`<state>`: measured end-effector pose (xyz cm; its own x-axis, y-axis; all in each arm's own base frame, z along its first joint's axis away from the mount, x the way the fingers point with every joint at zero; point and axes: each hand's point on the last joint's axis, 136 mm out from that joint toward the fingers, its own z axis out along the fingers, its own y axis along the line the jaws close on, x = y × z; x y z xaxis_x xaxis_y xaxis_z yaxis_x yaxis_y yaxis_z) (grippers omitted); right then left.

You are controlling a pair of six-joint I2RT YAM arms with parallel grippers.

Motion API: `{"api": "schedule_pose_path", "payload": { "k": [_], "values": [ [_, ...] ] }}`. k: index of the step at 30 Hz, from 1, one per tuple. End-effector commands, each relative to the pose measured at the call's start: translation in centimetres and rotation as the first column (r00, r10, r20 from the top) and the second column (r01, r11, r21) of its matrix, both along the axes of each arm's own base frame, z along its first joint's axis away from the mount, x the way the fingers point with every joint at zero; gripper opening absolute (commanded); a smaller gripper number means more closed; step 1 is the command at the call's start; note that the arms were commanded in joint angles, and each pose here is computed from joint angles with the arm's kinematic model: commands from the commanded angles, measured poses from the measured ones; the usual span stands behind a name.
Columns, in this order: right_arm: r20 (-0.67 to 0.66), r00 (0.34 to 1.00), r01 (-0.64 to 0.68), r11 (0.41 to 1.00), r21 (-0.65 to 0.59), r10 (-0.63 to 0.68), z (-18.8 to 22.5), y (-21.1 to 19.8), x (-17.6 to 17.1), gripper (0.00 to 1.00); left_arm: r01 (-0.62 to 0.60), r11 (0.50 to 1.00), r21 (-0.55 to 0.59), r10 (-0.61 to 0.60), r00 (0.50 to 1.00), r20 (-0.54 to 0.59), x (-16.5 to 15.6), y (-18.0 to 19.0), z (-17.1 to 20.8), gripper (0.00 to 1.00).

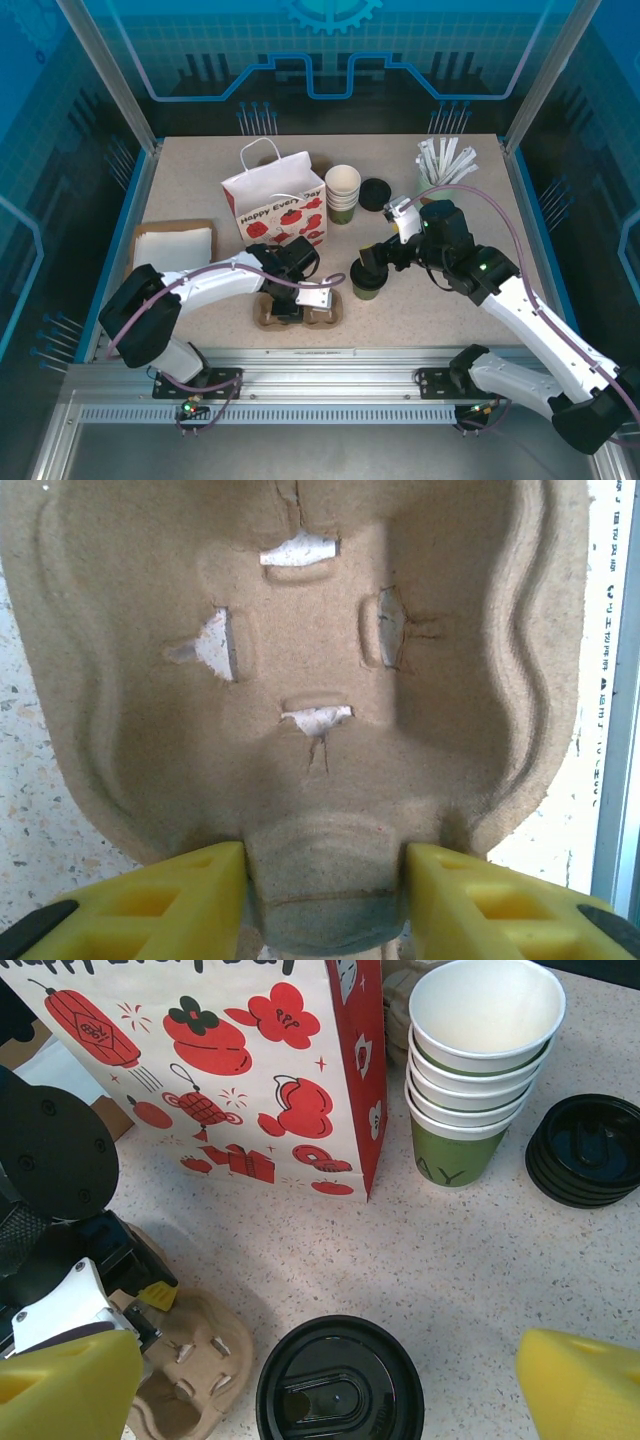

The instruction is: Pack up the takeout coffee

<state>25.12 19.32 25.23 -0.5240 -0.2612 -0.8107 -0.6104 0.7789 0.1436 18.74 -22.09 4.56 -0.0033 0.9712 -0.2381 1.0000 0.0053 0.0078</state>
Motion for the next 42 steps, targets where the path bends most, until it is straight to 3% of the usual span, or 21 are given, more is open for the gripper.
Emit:
{"api": "schedule_pose_path", "payload": {
  "k": [1,11,19,30,36,42],
  "values": [
    [-0.011,1.0,0.002,1.0,0.015,-0.002,-0.1,0.0,0.2,0.97,0.015,1.0,0.027,-0.015,1.0,-0.018,-0.6,0.5,-0.7,0.43],
    [-0.015,1.0,0.002,1.0,0.015,-0.002,-0.1,0.0,0.1,0.97,-0.002,1.0,0.025,0.002,1.0,-0.009,-0.7,0.7,0.3,0.38],
    [-0.006,1.0,0.011,1.0,0.021,-0.011,0.4,-0.2,0.1,0.97,-0.074,0.997,-0.015,0.074,0.997,0.024,-1.2,1.4,3.9,0.35],
    [0.031,0.992,0.123,0.992,0.038,-0.124,2.6,-1.6,1.0,0.97,-0.194,0.926,-0.324,0.234,0.968,0.089,-1.9,0.4,16.7,0.31],
    [0.051,0.975,0.217,0.976,0.014,-0.218,4.2,-3.4,2.0,0.97,-0.162,0.831,-0.533,0.263,0.957,0.12,-1.5,-1.7,25.7,0.31],
    [0.04,0.981,0.186,0.981,0.056,-0.188,5.8,-2.4,2.2,0.97,-0.08,0.732,-0.676,0.284,0.939,0.197,-0.3,-3.2,34.8,0.31]
  ]
}}
